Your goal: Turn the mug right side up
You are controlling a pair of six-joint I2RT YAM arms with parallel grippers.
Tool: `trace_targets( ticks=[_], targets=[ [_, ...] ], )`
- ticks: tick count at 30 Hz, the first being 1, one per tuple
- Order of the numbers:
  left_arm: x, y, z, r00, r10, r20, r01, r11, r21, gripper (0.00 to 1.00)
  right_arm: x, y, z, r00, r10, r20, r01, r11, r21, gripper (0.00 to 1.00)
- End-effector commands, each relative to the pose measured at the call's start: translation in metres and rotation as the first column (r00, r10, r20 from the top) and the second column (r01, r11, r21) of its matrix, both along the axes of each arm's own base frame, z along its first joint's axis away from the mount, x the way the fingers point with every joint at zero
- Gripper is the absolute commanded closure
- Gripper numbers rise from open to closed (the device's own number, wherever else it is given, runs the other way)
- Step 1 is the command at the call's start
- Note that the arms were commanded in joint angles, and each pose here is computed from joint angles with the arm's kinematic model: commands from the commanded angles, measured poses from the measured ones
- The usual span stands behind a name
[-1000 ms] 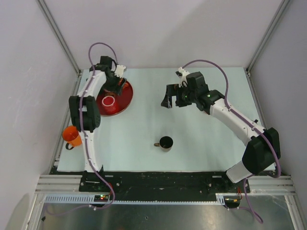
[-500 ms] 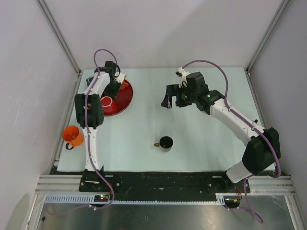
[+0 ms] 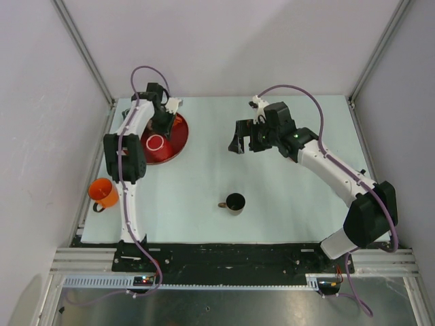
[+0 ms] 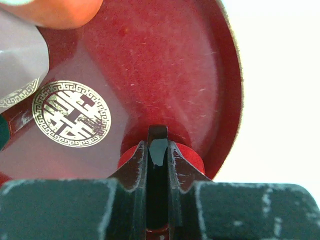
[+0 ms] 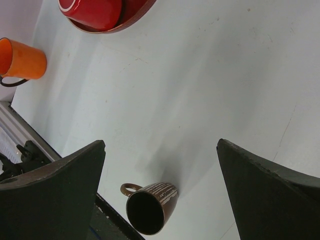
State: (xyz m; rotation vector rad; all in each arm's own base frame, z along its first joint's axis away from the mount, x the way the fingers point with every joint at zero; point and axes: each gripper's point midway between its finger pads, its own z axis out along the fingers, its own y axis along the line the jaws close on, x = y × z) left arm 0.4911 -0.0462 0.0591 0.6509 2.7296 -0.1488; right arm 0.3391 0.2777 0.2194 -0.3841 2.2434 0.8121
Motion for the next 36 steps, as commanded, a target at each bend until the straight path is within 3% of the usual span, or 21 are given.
trace_targets(
  ticks=[1, 6, 11, 16, 20, 30, 33, 35, 36],
  targets=[
    [0.005, -0.035, 0.125, 0.972, -0.023, 0.233, 0.067, 0.981, -0.183, 1.0, -0.004, 0.003, 0.036, 0.994, 0.043, 0.103, -0.049, 0.997, 0.06, 0.01],
    [-0.012, -0.066, 0.21, 0.928, -0.03, 0.372, 0.166, 0.926, -0.338, 1.0, -0.01, 0.019, 0.069, 0.972, 0.133, 0.196, -0.166, 0.973, 0.163, 0.01],
    [-0.052, -0.106, 0.278, 0.884, -0.084, 0.46, 0.319, 0.828, -0.461, 1.0, -0.016, 0.042, 0.108, 0.936, 0.244, 0.253, -0.324, 0.879, 0.351, 0.01],
    [-0.092, -0.134, 0.337, 0.844, -0.107, 0.526, 0.428, 0.726, -0.538, 1.0, -0.007, 0.067, 0.139, 0.906, 0.265, 0.329, -0.406, 0.761, 0.505, 0.01],
    [-0.117, -0.149, 0.36, 0.817, -0.137, 0.561, 0.489, 0.681, -0.546, 1.0, -0.007, 0.084, 0.168, 0.868, 0.262, 0.422, -0.48, 0.66, 0.578, 0.01],
    [-0.136, -0.167, 0.382, 0.789, -0.16, 0.594, 0.549, 0.617, -0.564, 1.0, -0.032, 0.126, 0.189, 0.799, 0.397, 0.452, -0.6, 0.485, 0.636, 0.03],
    [-0.132, -0.169, 0.379, 0.795, -0.158, 0.585, 0.543, 0.614, -0.572, 1.0, -0.042, 0.128, 0.201, 0.764, 0.414, 0.495, -0.642, 0.406, 0.651, 0.11],
    [-0.13, -0.17, 0.377, 0.801, -0.158, 0.577, 0.538, 0.613, -0.579, 1.0, -0.047, 0.131, 0.205, 0.749, 0.428, 0.506, -0.655, 0.37, 0.659, 0.31],
    [-0.13, -0.171, 0.376, 0.804, -0.158, 0.574, 0.535, 0.612, -0.582, 1.0, -0.048, 0.132, 0.207, 0.746, 0.429, 0.509, -0.658, 0.359, 0.662, 0.5]
  ],
)
